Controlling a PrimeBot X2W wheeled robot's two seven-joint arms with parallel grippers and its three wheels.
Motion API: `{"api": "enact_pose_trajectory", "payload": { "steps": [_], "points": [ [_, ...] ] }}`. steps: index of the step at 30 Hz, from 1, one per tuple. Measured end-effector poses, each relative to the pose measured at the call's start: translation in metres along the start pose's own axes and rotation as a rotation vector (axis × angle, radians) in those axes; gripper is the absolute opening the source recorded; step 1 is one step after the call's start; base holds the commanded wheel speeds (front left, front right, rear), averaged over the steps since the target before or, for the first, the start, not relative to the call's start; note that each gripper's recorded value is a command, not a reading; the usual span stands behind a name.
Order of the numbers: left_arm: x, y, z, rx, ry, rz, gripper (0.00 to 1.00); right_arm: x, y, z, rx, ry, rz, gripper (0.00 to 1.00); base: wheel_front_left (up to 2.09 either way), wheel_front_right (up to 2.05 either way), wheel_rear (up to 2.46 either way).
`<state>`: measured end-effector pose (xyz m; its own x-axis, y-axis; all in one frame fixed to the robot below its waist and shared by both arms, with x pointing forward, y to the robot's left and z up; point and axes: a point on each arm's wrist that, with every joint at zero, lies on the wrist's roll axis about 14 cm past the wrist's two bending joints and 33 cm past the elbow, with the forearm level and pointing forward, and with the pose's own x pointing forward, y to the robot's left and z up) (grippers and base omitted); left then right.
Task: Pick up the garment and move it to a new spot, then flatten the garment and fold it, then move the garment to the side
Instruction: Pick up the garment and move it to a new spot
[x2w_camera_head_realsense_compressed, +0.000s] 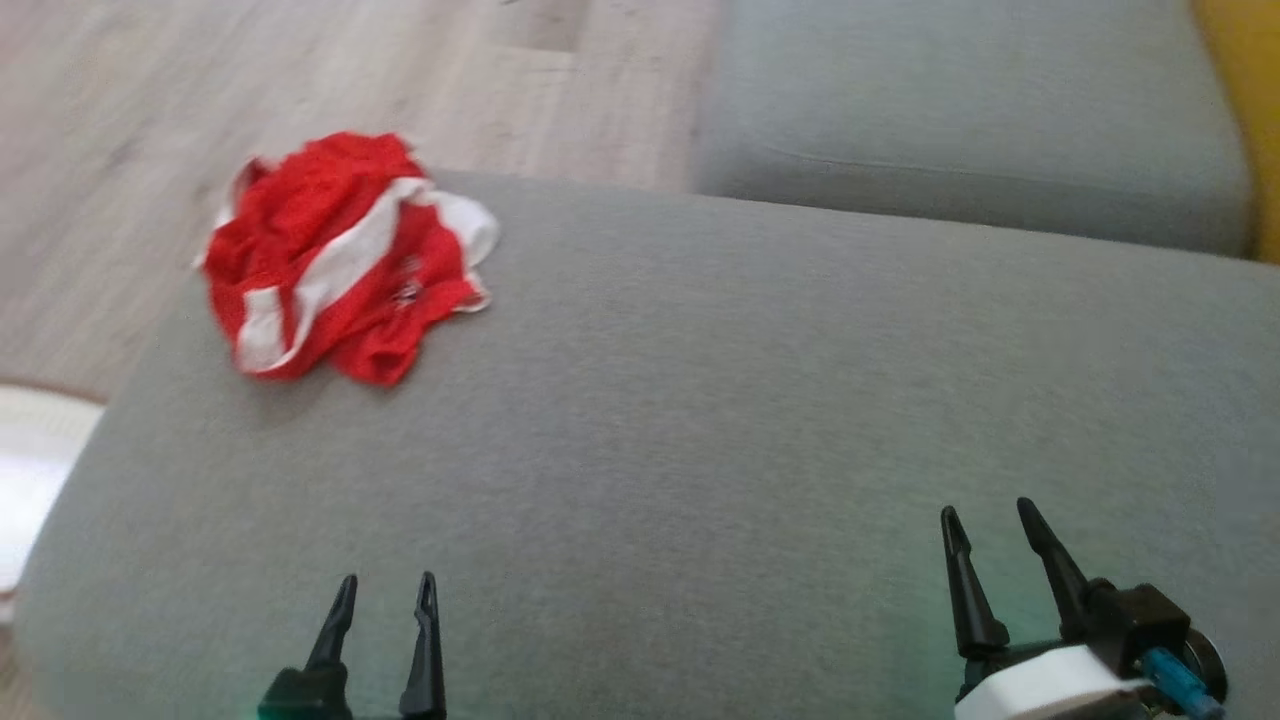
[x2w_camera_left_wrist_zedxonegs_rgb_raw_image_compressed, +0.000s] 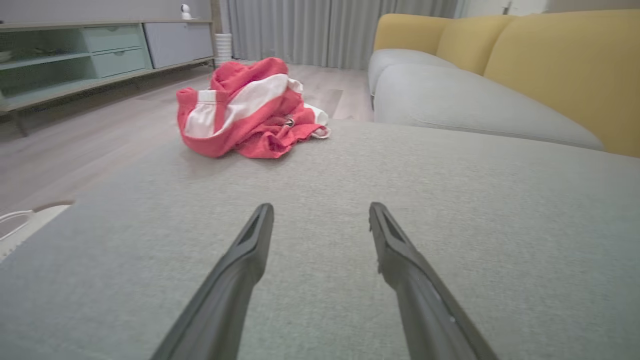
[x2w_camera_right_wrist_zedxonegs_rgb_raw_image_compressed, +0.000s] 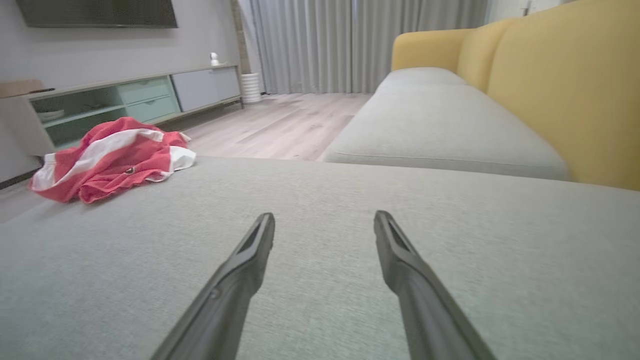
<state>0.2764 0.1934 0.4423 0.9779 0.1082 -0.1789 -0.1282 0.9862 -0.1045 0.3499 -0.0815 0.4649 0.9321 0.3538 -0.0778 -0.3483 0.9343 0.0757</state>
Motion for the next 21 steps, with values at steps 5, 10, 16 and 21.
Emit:
{"api": "enact_pose_trajectory", "payload": {
  "steps": [5,10,16,21],
  "points": [
    [-0.017,0.031,0.002,-0.008,-0.017,0.108,1.00,0.018,0.030,-0.004,-0.007,0.018,0.107,1.00,0.00,0.00,0.00],
    [-0.039,0.060,0.001,-0.022,-0.026,0.216,1.00,0.033,0.064,-0.008,-0.011,0.034,0.219,1.00,0.00,0.00,0.00],
    [-0.058,0.089,0.006,-0.044,-0.056,0.343,1.00,0.044,0.100,-0.012,-0.016,0.048,0.335,1.00,0.00,0.00,0.00],
    [-0.060,0.093,0.006,-0.044,-0.056,0.369,1.00,0.052,0.110,-0.010,-0.020,0.041,0.366,1.00,0.00,0.00,0.00]
  ]
}}
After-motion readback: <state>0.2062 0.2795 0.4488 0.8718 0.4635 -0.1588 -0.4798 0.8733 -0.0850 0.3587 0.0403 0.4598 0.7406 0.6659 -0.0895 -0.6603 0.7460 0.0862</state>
